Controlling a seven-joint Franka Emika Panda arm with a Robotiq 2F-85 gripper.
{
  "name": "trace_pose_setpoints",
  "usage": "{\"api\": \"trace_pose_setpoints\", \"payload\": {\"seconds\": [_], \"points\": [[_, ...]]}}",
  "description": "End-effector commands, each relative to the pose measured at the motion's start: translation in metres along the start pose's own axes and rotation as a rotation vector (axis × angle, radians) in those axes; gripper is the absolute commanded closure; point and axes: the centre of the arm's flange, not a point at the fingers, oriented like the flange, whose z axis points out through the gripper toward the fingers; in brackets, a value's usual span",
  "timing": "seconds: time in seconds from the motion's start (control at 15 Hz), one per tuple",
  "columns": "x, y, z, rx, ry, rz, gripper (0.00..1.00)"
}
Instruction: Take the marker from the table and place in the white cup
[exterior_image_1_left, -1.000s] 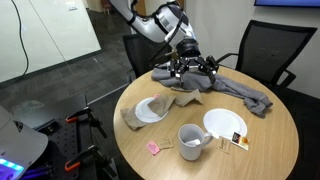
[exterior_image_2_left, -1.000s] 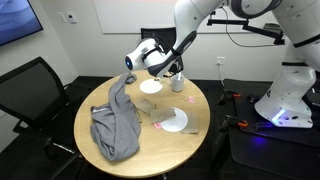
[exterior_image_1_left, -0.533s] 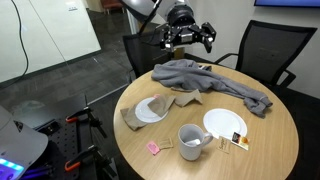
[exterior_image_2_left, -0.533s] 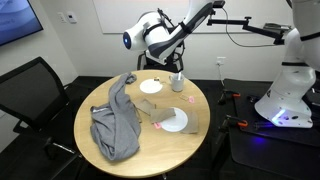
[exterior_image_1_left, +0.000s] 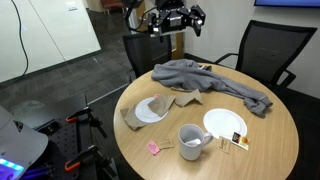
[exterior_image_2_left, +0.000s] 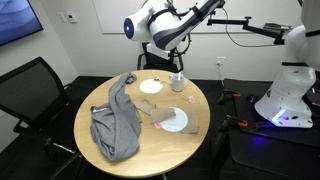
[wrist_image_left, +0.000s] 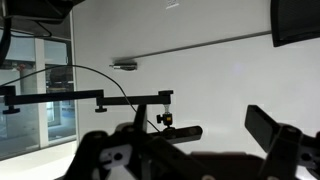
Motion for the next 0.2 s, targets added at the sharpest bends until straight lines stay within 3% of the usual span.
{"api": "trace_pose_setpoints", "payload": {"seconds": [0.0,0.13], "points": [[0.0005,0.0013,-0.0002,0.001,0.0,-0.001,0.0],[0.0005,0.002,0.0003,0.0,0.0,-0.002,0.0]]}}
